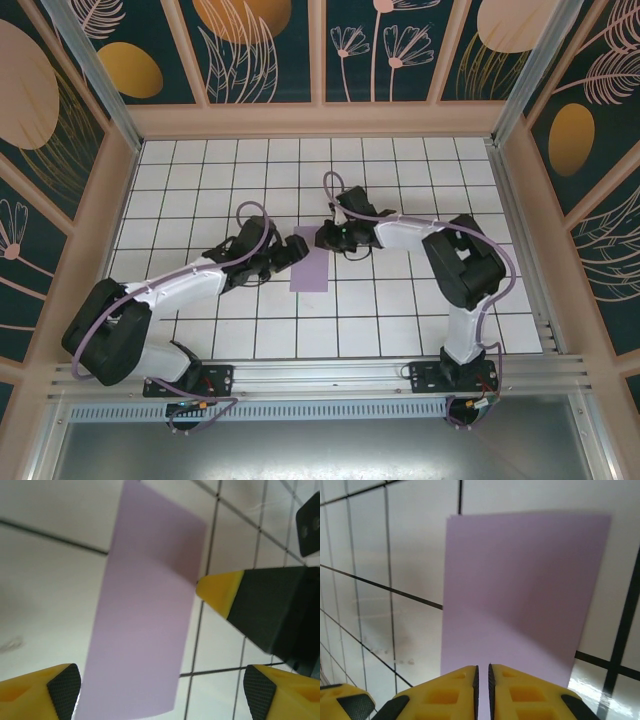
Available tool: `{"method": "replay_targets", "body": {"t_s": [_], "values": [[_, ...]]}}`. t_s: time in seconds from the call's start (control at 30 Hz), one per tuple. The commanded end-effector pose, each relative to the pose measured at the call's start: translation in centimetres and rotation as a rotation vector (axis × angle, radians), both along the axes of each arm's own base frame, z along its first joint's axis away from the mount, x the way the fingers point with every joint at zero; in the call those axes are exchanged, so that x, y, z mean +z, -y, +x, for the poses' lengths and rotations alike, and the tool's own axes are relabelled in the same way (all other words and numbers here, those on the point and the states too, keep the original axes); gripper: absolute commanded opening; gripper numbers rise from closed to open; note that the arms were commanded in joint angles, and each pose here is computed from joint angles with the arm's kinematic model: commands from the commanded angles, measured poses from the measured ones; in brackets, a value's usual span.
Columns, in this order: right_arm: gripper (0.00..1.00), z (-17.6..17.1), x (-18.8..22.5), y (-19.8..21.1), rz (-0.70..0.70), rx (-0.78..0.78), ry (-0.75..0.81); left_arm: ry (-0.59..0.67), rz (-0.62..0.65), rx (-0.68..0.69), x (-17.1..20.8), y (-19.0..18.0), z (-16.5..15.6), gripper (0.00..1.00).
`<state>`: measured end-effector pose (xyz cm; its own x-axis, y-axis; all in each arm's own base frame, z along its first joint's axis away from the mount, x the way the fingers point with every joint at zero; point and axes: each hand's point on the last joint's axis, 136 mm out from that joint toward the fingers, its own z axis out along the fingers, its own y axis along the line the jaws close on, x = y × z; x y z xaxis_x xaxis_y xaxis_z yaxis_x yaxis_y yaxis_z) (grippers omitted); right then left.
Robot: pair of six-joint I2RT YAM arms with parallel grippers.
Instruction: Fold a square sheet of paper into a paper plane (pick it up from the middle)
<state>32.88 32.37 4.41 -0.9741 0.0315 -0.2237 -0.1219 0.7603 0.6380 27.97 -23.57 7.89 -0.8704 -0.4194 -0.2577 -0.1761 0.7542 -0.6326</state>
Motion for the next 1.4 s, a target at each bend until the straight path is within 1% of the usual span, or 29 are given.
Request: {"method": "replay_targets", "body": {"t_s": [0.0,0.13,0.23,0.33,0.53,0.73,0.97,1.07,1.23,1.37], "values": [[0.18,0.6,-1.6,0.3,-0.043,-0.061,-0.035,-0.083,-0.027,-0.004,-1.6,-0.3,-1.9,0.87],[0.18,0.1,-3.7,1.2,-0.093,-0.092,-0.078,-0.125,-0.073,-0.033,-2.3,0.4,-2.9,0.88],[0.18,-0.3,-5.0,2.1,-0.136,-0.117,-0.101,-0.136,-0.087,-0.048,-2.4,0.5,-3.3,0.88],[0.18,-0.8,-5.8,2.7,-0.161,-0.126,-0.120,-0.140,-0.126,-0.067,-2.2,1.0,-3.7,0.88],[0.18,-1.6,-7.1,3.3,-0.180,-0.122,-0.147,-0.156,-0.124,-0.059,-2.6,0.9,-3.9,0.88],[0.16,-1.7,-7.5,3.2,-0.174,-0.120,-0.146,-0.178,-0.151,-0.088,-2.6,1.8,-3.9,0.84],[0.14,-2.2,-7.9,3.4,-0.178,-0.100,-0.154,-0.202,-0.111,-0.087,-3.6,1.7,-3.7,0.86],[0.14,-2.2,-7.9,3.5,-0.178,-0.091,-0.156,-0.210,-0.158,-0.091,-3.6,2.3,-3.9,0.86],[0.12,-2.1,-7.8,3.6,-0.186,-0.089,-0.148,-0.193,-0.178,-0.082,-3.1,2.3,-3.7,0.84],[0.11,-2.0,-7.5,3.6,-0.184,-0.092,-0.138,-0.174,-0.225,-0.111,-2.4,3.2,-3.5,0.78]]}}
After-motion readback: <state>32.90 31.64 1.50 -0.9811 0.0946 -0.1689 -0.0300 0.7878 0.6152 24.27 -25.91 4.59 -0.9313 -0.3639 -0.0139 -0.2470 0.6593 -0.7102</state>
